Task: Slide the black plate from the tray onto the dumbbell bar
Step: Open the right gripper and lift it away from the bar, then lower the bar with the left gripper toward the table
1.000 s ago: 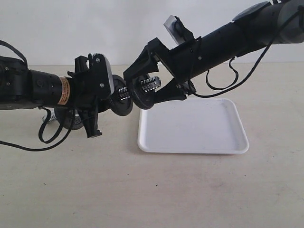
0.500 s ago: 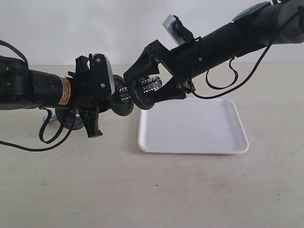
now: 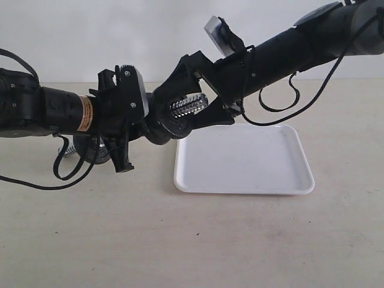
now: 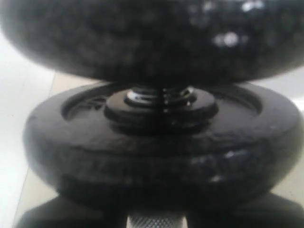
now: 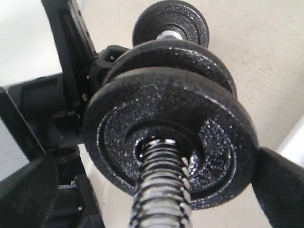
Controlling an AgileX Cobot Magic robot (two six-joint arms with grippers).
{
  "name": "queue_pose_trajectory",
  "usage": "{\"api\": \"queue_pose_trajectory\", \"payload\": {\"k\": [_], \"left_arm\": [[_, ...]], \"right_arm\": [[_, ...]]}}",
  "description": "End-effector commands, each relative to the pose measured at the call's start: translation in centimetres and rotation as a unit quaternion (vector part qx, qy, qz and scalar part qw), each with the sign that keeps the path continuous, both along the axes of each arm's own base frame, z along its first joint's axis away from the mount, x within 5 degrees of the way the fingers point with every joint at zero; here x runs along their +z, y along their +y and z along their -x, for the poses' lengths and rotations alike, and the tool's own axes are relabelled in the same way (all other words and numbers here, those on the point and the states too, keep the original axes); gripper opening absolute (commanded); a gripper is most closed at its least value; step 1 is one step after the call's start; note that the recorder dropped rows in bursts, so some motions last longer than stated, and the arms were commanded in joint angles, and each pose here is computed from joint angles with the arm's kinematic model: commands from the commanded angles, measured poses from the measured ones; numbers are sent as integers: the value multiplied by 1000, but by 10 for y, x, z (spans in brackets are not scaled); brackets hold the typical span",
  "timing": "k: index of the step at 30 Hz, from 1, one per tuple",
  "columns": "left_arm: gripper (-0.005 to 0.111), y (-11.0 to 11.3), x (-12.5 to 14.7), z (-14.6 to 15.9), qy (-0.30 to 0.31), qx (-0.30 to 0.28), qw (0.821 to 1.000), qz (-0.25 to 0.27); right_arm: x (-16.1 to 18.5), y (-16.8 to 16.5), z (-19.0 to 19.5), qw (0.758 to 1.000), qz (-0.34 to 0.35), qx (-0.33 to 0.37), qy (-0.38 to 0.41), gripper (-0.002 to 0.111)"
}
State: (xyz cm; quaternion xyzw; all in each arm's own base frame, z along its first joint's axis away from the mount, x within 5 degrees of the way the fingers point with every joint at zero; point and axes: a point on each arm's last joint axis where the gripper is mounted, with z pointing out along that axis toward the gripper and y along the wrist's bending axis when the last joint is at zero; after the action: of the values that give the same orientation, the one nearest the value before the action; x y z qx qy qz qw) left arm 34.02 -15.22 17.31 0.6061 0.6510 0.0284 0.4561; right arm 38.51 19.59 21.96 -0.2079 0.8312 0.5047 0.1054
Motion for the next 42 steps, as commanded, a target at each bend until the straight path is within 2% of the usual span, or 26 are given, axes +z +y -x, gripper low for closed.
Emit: {"api": "queue_pose_trajectory", "payload": {"k": [1, 7, 13, 15, 17, 21, 25, 30, 33, 37, 42], "left_arm": [[4, -40, 79, 28, -99, -227, 919, 307], [4, -38, 79, 22, -97, -192, 926, 309], [4, -37, 80, 19, -96, -169, 927, 322], [4, -36, 82, 16, -84, -149, 924, 342], [4, -33, 82, 11, -68, -108, 924, 361], [4, -25, 75, 0, -37, -16, 933, 357], [4, -13, 64, -10, 14, 106, 929, 353], [4, -1, 63, -15, 54, 210, 898, 383], [4, 3, 70, -21, 81, 264, 865, 419], [4, 2, 84, -30, 110, 301, 831, 455], [4, -1, 102, -41, 123, 311, 798, 501]], "right_arm": [[27, 1, 2, 997, -62, 21, -40, 103], [52, -40, -26, 991, -70, -19, -116, 103], [83, -104, -53, 978, -68, -91, -176, 103], [93, -130, -59, 971, -64, -116, -201, 103], [102, -156, -64, 963, -58, -143, -219, 103], [117, -204, -67, 949, -63, -200, -237, 103], [124, -240, -66, 933, -91, -250, -241, 103], [124, -255, -64, 929, -89, -268, -237, 103], [124, -252, -64, 929, -85, -260, -249, 103], [124, -246, -65, 931, -85, -251, -252, 103], [124, -237, -66, 932, -84, -238, -259, 103]]}}
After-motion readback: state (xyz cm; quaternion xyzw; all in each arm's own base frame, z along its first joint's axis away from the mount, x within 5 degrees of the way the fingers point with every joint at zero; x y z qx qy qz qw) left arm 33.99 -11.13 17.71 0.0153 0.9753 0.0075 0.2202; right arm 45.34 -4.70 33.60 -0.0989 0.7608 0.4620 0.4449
